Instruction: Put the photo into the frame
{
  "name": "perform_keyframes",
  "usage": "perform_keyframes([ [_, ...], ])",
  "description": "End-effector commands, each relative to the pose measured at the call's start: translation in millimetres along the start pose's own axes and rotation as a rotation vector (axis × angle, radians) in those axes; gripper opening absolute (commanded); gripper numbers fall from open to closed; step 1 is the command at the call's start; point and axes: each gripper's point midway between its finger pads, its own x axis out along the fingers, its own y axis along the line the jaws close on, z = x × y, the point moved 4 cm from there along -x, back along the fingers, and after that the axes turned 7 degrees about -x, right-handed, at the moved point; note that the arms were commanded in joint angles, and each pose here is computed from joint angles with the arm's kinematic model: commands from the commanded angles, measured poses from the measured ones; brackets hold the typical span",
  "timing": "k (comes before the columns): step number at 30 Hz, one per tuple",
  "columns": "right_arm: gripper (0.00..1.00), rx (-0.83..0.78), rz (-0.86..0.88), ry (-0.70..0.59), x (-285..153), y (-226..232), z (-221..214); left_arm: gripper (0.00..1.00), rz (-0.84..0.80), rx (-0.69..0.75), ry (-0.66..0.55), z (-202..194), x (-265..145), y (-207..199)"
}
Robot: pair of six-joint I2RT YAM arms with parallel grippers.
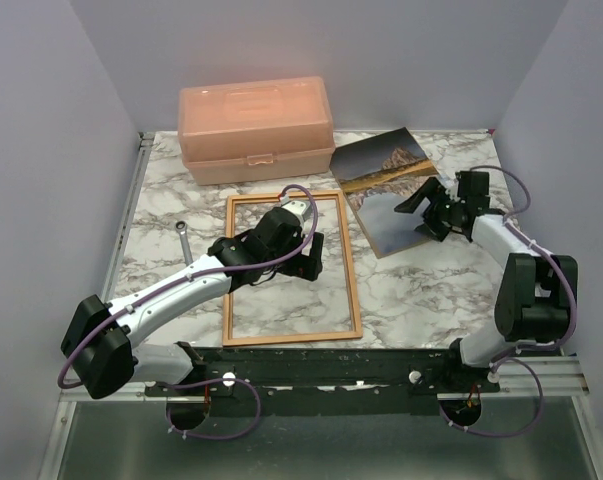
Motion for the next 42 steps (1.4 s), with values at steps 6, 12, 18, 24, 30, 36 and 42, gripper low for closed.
perform_keyframes([
  [6,0.96,0.203,-0.193,-0.13,-34.0,-73.5,61.4,0.98,0.011,0.009,-0.004,-3.8,0.9,3.0],
  [12,0.96,0.322,-0.247,-0.218,-47.2,-112.8,92.1,0.98,0.013,0.011,0.0,-5.4,2.3,4.1],
  [18,0.95,0.355,-0.298,-0.256,-45.2,-135.5,117.0,0.98,0.016,0.012,0.005,-6.6,4.9,4.6],
  [24,0.92,0.379,-0.295,-0.252,-32.3,-144.2,131.8,0.98,0.017,0.013,0.012,-7.5,8.6,4.4],
  [30,0.9,0.408,-0.281,-0.232,-17.0,-154.0,126.6,0.98,0.018,0.016,0.019,-8.1,10.6,4.3],
  [36,0.89,0.436,-0.293,-0.22,-5.5,-165.3,120.5,0.98,0.021,0.021,0.022,-8.9,11.2,5.3],
  [42,0.85,0.455,-0.258,-0.211,4.6,-167.3,123.1,0.98,0.032,0.027,0.027,-10.3,12.0,7.5],
])
